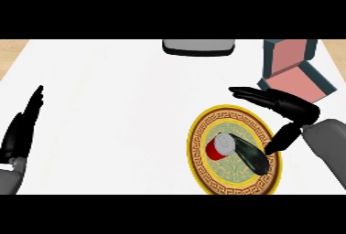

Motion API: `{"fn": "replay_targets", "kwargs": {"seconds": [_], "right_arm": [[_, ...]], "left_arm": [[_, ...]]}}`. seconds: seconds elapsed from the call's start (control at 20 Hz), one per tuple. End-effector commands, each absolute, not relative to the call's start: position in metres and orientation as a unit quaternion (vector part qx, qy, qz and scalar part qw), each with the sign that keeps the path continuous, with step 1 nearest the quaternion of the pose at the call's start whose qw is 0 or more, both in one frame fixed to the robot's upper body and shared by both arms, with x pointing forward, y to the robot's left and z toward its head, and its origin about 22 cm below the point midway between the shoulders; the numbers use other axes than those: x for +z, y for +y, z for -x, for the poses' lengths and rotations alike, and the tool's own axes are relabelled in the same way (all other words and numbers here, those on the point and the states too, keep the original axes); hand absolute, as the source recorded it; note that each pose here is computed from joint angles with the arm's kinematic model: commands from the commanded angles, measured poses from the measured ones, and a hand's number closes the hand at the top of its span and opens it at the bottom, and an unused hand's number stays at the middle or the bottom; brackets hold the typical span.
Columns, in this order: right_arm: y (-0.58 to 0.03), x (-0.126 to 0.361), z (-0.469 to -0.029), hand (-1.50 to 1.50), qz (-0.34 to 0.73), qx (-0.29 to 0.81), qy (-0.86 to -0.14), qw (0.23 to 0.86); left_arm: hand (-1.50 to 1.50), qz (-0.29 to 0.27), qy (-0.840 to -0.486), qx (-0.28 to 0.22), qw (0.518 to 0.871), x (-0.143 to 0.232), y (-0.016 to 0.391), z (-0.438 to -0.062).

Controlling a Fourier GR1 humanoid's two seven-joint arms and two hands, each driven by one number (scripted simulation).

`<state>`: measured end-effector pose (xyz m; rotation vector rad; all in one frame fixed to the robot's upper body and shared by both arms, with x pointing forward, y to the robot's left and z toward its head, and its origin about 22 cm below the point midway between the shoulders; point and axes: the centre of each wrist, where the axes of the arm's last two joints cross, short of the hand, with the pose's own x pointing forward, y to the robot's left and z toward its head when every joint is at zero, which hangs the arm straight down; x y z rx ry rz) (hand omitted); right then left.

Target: Pick the can from the plate and place it in the cardboard box

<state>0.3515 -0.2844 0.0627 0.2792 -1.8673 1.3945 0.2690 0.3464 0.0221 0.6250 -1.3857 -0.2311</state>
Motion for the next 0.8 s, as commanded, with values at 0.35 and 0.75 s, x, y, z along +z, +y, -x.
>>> {"fn": "replay_targets", "kwargs": {"seconds": [0.35, 0.75], "right_arm": [[-0.205, 0.086, -0.38, -1.5, -0.072, 0.74, -0.59, 0.314], [-0.201, 0.091, -0.382, -1.5, -0.067, 0.761, -0.562, 0.317]], "left_arm": [[0.0, -0.297, -0.622, -0.099, 0.718, 0.022, 0.362, -0.278], [0.0, -0.283, -0.621, -0.105, 0.723, 0.02, 0.35, -0.259]]}}
